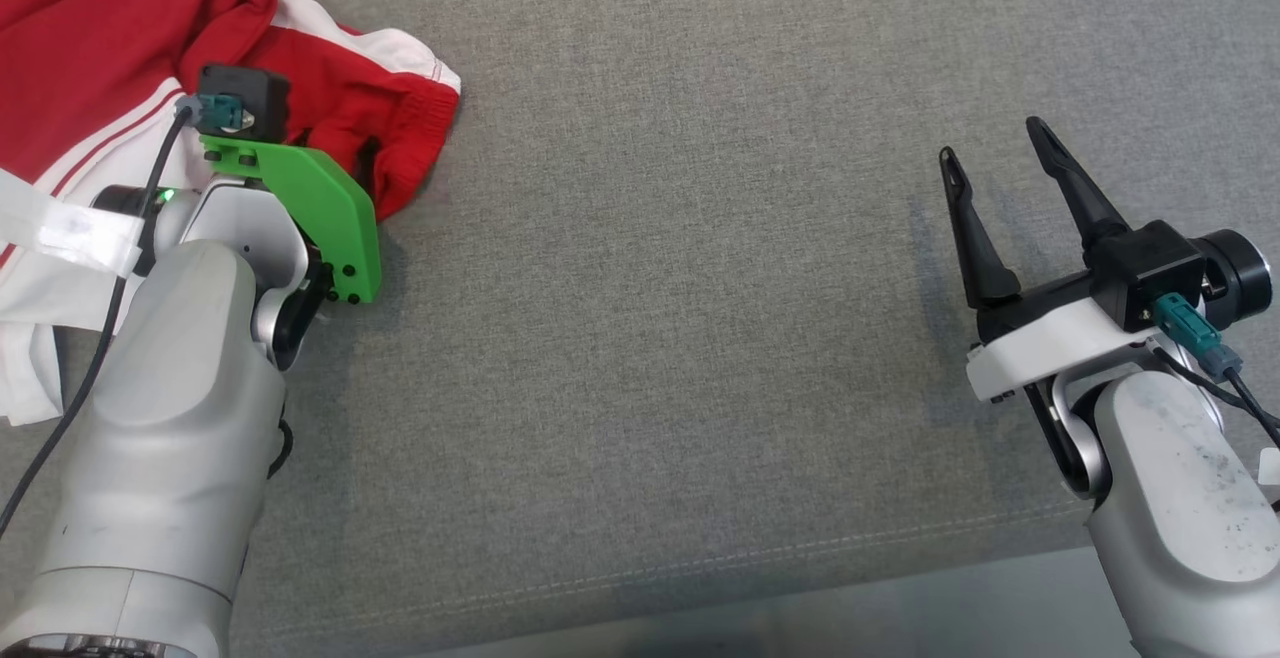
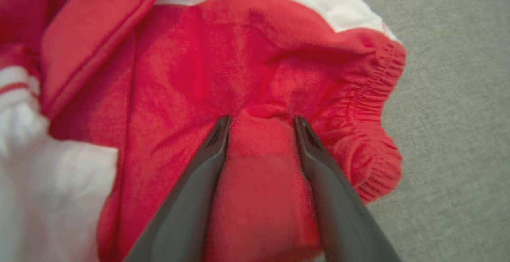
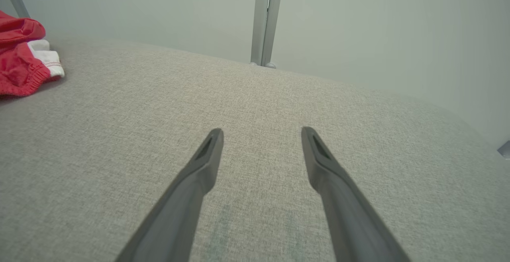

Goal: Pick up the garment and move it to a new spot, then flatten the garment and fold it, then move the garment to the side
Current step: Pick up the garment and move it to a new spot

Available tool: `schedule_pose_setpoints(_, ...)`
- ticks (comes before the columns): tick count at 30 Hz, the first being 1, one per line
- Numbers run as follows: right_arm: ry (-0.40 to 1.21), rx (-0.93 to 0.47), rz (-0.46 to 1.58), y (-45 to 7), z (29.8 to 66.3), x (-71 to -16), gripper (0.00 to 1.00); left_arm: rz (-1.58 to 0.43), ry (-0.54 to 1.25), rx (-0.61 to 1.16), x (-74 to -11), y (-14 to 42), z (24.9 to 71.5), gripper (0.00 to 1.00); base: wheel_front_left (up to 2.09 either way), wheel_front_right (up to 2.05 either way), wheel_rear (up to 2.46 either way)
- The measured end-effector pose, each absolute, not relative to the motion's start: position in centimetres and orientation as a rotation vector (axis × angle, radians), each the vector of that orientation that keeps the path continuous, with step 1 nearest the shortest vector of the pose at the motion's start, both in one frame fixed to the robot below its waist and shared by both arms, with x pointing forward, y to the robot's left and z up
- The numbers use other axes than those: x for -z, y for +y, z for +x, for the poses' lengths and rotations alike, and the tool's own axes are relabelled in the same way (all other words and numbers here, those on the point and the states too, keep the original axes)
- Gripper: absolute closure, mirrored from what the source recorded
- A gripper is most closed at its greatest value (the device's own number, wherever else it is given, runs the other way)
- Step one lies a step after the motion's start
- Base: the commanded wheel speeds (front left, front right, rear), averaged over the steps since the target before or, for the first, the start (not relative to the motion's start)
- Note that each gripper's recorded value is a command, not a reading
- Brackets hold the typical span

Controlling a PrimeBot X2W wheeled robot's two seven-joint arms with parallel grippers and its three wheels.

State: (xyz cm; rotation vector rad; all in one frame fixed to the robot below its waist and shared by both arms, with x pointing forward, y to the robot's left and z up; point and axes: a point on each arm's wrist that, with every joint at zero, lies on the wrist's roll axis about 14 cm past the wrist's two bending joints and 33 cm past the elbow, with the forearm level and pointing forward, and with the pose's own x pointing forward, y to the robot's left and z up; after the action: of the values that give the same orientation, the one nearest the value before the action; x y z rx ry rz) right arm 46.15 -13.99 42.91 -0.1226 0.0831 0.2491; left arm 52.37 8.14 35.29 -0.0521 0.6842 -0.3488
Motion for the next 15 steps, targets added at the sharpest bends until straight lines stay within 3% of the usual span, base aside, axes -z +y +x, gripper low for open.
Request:
schedule_pose_setpoints(1, 0.084, -0.246, -0.123, -14.1, 46.2, -42.9, 0.00, -0.051, 0.686, 0.349, -35.2, 8.1, 52.5, 1.00, 0.00, 0.00, 0.00)
schedule_pose_setpoints(15, 0.060, -0.248, -0.124, -13.9, 46.5, -43.9, 0.00, -0.088, 0.588, 0.343, -39.1, 7.8, 53.7, 1.00, 0.00, 0.00, 0.00)
